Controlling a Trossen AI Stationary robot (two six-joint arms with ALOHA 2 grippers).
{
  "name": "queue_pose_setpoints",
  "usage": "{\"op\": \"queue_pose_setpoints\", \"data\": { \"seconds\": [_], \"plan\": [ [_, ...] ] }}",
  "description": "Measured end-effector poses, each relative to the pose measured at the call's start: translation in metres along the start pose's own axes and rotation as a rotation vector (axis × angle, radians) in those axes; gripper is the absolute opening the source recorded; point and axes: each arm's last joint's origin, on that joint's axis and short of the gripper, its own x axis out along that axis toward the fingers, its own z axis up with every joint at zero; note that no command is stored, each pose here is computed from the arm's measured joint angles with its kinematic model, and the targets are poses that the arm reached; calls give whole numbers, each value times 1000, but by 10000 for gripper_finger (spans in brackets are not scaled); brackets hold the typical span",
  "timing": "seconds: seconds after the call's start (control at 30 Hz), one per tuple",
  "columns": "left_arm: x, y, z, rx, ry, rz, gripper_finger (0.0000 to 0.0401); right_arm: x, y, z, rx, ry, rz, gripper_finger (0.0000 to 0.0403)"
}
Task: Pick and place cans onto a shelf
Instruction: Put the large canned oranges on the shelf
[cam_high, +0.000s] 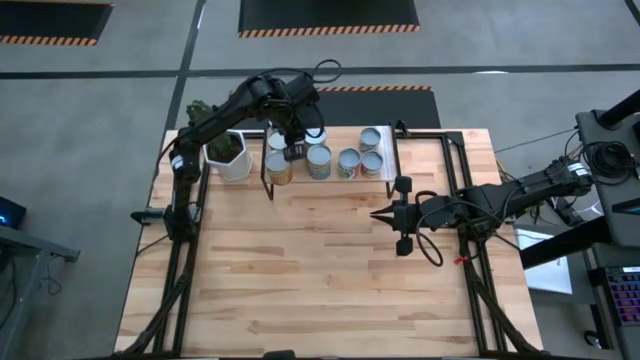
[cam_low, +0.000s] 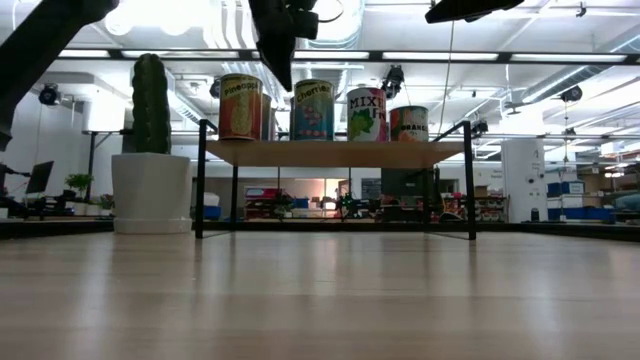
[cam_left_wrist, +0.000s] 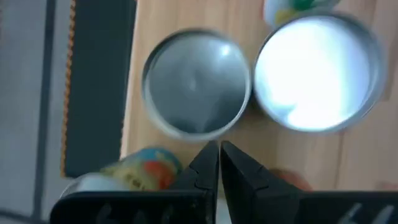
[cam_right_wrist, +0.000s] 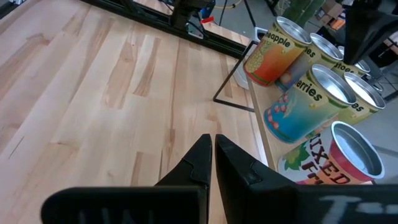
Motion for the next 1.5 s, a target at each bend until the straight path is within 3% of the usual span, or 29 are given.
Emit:
{"op": "queue_pose_setpoints", "data": {
  "seconds": [1.17,1.5],
  "plan": [
    [14,3,5,-32,37,75,0,0,0,-1,-1,7,1,11],
    [-4,-13,16,-65,-98,85,0,0,0,-1,2,8,2,11]
  ]
}}
